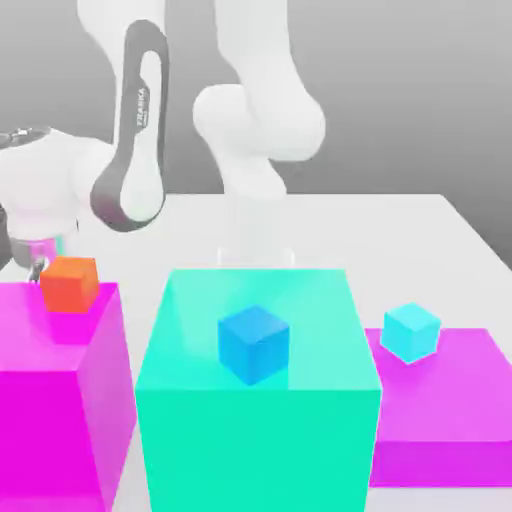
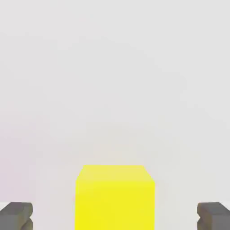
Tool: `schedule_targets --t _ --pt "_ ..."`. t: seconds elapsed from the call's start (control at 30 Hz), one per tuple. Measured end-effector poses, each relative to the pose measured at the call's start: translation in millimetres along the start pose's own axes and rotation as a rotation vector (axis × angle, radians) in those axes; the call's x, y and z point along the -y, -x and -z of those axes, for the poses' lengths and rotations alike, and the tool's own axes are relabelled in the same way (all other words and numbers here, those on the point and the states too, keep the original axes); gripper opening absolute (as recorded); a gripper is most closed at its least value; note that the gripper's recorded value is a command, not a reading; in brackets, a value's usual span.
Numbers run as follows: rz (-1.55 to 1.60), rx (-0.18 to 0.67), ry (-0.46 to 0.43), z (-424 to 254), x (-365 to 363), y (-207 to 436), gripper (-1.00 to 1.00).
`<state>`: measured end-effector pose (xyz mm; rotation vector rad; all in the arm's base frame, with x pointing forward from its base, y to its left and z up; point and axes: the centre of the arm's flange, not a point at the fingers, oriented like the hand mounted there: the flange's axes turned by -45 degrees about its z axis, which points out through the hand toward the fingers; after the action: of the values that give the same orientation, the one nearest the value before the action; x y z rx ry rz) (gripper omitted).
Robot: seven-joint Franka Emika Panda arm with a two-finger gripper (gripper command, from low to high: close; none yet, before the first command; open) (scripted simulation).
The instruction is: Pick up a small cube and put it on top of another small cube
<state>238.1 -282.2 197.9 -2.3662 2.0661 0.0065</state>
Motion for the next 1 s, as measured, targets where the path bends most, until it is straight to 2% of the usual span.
schedule_targets --t 0.27,0.3,0.53,0.77,0.83,1.0 --pt "0.002 -0.004 -0.002 -58 -6 2 0.0" --pt "0.002 -0.004 -0.002 -65 -6 3 -1.0" --pt "0.002 -0.005 -0.003 -66 -6 3 -1.0" --pt "-0.006 -0.005 -0.004 -9 -8 1 -1.0" --pt "-0.11 -0.024 -0.015 3 -29 -31 -1.0" --pt "-0.145 -0.039 -0.043 62 3 -75 -1.0"
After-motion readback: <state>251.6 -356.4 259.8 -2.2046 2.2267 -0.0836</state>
